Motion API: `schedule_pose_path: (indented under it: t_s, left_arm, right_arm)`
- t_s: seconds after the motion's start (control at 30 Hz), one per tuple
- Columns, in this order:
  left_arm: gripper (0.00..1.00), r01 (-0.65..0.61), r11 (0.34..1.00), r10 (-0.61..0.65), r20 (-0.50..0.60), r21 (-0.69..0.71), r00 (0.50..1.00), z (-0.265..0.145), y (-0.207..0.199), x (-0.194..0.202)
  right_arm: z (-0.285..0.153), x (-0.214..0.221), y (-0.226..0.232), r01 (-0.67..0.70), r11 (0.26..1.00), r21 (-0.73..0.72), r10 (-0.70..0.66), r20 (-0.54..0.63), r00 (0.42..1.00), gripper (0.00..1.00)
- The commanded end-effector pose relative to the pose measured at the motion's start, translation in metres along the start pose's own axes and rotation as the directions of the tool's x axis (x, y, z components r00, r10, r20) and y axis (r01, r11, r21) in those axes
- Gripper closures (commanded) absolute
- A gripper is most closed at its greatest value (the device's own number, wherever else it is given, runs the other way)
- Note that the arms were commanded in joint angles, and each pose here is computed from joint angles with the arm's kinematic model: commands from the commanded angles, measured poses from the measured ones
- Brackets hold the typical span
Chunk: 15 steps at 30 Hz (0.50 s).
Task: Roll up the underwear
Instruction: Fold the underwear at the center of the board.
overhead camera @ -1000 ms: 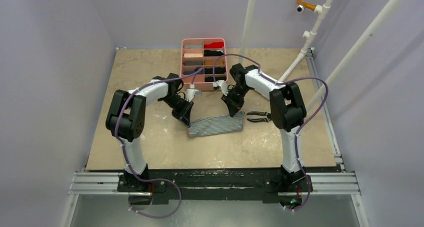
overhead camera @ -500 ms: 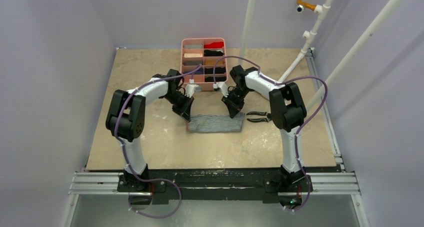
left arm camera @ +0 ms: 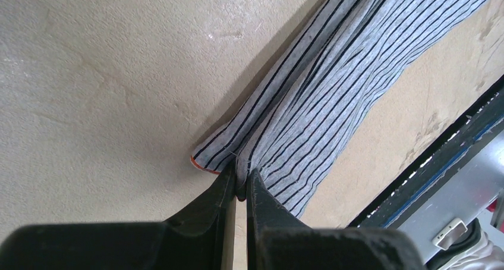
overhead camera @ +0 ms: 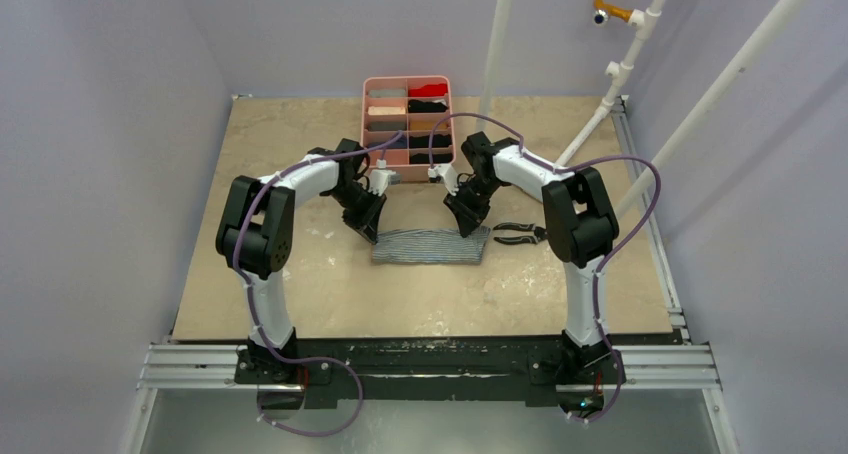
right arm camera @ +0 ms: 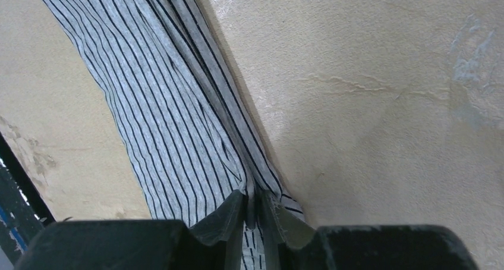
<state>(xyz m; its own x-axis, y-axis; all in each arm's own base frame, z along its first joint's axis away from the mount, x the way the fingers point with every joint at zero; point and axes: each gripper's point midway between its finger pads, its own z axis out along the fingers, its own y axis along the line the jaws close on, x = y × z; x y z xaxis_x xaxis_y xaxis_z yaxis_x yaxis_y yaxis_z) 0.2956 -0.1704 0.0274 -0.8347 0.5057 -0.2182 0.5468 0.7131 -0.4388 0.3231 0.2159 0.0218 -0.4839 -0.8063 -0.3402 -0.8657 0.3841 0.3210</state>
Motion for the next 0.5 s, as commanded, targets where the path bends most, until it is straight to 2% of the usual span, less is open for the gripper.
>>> schedule_pose_path:
  t_s: [0.0, 0.17, 0.3, 0.4, 0.47]
  left_arm:
    - [1.00, 0.018, 0.999, -0.018, 0.001, -0.048, 1.000, -0.006, 0.011, -0.004]
    - [0.98, 0.018, 0.999, -0.018, -0.002, -0.039, 1.000, -0.005, 0.008, -0.002]
    - [0.97, 0.017, 0.999, -0.017, 0.001, -0.035, 1.000, -0.005, 0.008, -0.003]
    - [0.97, 0.015, 0.999, -0.015, 0.001, -0.035, 1.000, -0.006, 0.007, -0.003]
    - [0.97, 0.013, 0.999, -0.013, 0.002, -0.036, 1.000, -0.006, 0.007, -0.003]
  right_arm:
    - [-0.011, 0.000, -0.013, 0.017, 0.995, 0.099, -0.018, 0.011, 1.000, 0.79]
    - [-0.019, -0.010, -0.013, 0.018, 0.992, 0.126, -0.025, 0.057, 0.998, 0.68]
    - [-0.027, -0.019, -0.012, 0.022, 0.990, 0.141, -0.036, 0.096, 0.995, 0.64]
    - [-0.036, -0.028, -0.011, 0.027, 0.987, 0.160, -0.049, 0.135, 0.990, 0.55]
    - [-0.042, -0.033, -0.006, 0.034, 0.987, 0.159, -0.060, 0.158, 0.986, 0.53]
